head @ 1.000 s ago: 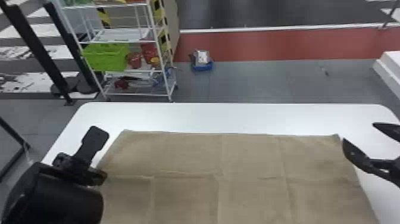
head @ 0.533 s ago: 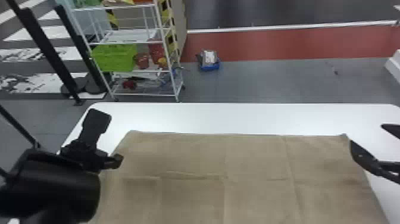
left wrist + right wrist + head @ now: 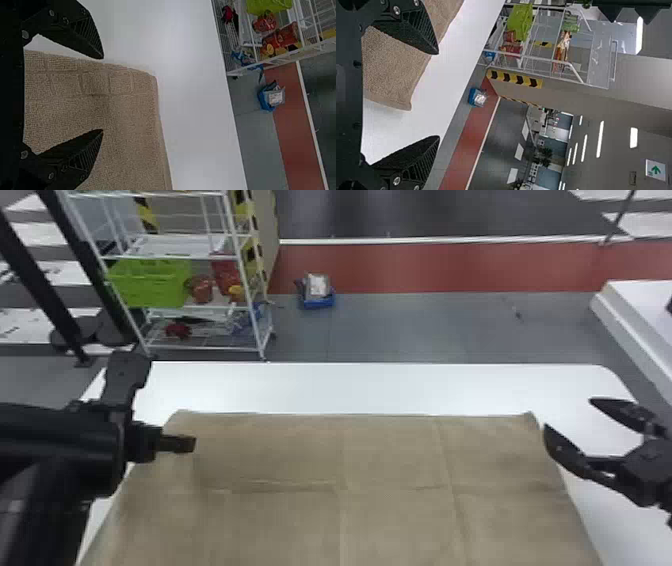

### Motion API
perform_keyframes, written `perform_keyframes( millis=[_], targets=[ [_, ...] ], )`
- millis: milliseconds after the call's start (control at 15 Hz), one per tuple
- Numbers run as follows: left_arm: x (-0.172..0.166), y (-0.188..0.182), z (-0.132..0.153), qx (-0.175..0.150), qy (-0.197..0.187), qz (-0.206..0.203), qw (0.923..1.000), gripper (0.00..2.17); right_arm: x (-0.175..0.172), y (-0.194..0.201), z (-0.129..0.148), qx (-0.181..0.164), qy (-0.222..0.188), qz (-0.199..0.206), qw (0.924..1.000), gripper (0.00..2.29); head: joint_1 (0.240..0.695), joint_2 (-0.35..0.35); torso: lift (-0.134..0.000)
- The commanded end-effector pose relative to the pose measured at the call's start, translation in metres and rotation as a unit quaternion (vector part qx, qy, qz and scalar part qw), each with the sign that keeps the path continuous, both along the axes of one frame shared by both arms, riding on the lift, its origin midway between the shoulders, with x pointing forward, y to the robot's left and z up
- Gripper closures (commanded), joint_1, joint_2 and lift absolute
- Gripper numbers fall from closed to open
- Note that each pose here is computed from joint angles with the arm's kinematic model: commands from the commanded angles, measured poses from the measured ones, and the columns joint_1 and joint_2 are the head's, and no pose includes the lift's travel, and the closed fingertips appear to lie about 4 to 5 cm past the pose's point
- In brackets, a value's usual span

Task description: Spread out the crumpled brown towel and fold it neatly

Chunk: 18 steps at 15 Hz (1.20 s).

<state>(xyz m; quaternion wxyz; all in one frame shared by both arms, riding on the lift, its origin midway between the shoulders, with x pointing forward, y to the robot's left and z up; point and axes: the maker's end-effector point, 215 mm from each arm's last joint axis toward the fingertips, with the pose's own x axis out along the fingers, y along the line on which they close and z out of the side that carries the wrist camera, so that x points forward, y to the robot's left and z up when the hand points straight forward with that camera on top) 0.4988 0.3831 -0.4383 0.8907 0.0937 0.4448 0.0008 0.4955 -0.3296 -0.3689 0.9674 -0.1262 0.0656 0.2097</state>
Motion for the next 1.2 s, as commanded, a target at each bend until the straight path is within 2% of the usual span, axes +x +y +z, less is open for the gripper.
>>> perform_keyframes(
  millis=[0,133,200,267,333,400,533,600,867,1000,1133],
  targets=[
    [0.005,0.009,-0.005,0.001,0.006,0.010,0.9999,0.27,0.001,0.001,0.001,0.001,-0.001,0.001,1.0000,0.13,0.695,0.057,-0.122],
    [0.005,0.014,-0.011,-0.001,0.016,0.015,0.9998,0.28,0.002,0.002,0.001,0.000,-0.001,0.002,1.0000,0.13,0.695,0.066,-0.122],
    [0.006,0.015,-0.013,-0.003,0.019,0.015,0.9997,0.51,0.002,0.002,0.001,0.000,-0.001,0.002,1.0000,0.13,0.695,0.069,-0.122],
    [0.004,0.018,-0.014,-0.001,0.021,0.016,0.9996,0.88,0.002,0.002,0.001,0.000,-0.001,0.002,1.0000,0.13,0.695,0.072,-0.122],
    [0.005,0.019,-0.013,-0.001,0.019,0.017,0.9997,1.35,0.003,0.002,0.001,0.001,0.000,0.002,1.0000,0.13,0.695,0.077,-0.122],
    [0.004,0.021,-0.013,-0.003,0.020,0.021,0.9996,1.67,0.003,0.002,0.001,0.001,0.000,0.002,1.0000,0.13,0.695,0.079,-0.122],
    [-0.002,0.021,-0.018,0.001,0.023,0.022,0.9995,1.95,0.003,0.002,0.001,0.002,0.000,0.001,1.0000,0.13,0.695,0.082,-0.122],
    [-0.008,0.024,-0.017,0.014,0.018,0.026,0.9994,2.04,0.003,0.001,0.001,0.002,0.000,0.001,1.0000,0.13,0.695,0.083,-0.122],
    [-0.049,0.020,0.013,0.050,-0.031,0.027,0.9979,2.03,0.002,-0.003,-0.001,0.002,0.001,-0.001,1.0000,0.13,0.695,0.089,-0.122],
    [-0.075,0.018,0.021,0.097,-0.059,0.024,0.9933,2.03,0.002,-0.001,-0.003,0.003,0.002,0.001,1.0000,0.13,0.695,0.088,-0.122],
    [-0.088,-0.001,0.028,0.144,-0.095,0.004,0.9850,2.03,0.002,0.001,-0.005,0.005,0.004,0.002,1.0000,0.13,0.695,0.094,-0.122]
  ],
)
